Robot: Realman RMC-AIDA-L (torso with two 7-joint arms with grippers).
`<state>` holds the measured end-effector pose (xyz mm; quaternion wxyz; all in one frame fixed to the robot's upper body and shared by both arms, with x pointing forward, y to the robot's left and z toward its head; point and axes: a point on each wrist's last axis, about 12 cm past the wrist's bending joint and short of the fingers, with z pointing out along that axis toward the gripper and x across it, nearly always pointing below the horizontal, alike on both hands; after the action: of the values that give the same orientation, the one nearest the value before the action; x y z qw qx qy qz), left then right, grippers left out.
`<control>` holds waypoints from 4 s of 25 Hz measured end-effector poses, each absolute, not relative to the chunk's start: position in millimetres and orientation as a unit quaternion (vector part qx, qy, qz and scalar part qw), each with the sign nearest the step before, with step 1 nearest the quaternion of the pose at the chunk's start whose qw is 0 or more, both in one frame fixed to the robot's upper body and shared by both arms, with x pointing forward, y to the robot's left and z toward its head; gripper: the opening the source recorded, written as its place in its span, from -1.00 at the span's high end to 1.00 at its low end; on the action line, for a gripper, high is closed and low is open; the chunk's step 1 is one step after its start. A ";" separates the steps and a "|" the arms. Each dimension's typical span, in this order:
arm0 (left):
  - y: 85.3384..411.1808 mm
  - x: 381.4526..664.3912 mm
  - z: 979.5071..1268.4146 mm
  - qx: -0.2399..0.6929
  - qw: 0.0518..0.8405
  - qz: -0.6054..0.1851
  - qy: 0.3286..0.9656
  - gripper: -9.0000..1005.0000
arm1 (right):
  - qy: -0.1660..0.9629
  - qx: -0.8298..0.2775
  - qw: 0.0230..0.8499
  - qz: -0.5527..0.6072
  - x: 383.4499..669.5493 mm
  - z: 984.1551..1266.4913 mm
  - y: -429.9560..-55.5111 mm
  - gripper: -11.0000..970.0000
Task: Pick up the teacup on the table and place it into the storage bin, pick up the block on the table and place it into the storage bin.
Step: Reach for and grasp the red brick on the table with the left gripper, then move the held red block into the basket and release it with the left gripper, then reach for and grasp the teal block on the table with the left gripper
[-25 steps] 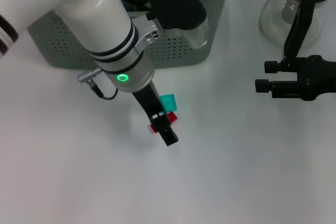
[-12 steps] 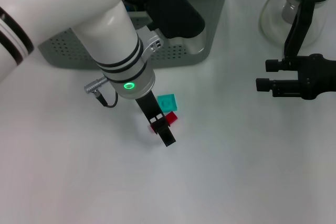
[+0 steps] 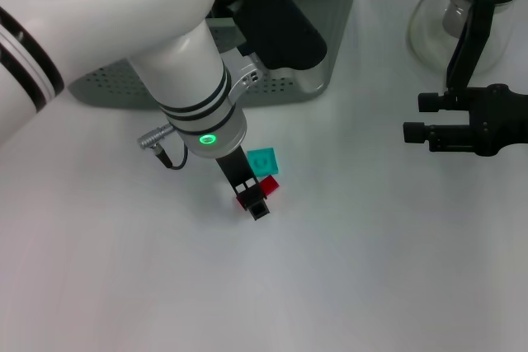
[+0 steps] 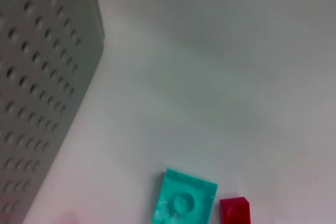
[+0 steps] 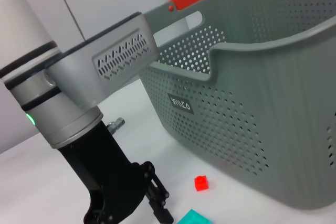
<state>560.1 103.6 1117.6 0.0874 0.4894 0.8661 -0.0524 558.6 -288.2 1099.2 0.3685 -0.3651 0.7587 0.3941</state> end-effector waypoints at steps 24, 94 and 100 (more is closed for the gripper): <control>96.9 555.5 1110.5 0.508 0.087 -0.028 0.856 0.21 | 0.758 -0.365 0.367 0.396 556.7 1098.2 -288.6 -0.54; 284.5 506.1 1138.9 0.470 0.306 -0.458 0.689 -0.90 | 0.707 -0.550 0.268 0.355 591.6 1119.9 -196.7 -0.54; 289.8 505.0 1120.5 0.464 0.316 -0.448 0.696 -0.89 | 0.703 -0.592 0.246 0.306 600.6 1114.5 -159.9 -0.54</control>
<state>505.0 289.8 1120.5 0.3163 0.4639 0.6956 -0.4483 600.6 -159.9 1114.5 0.2462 -0.5922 0.7034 0.3064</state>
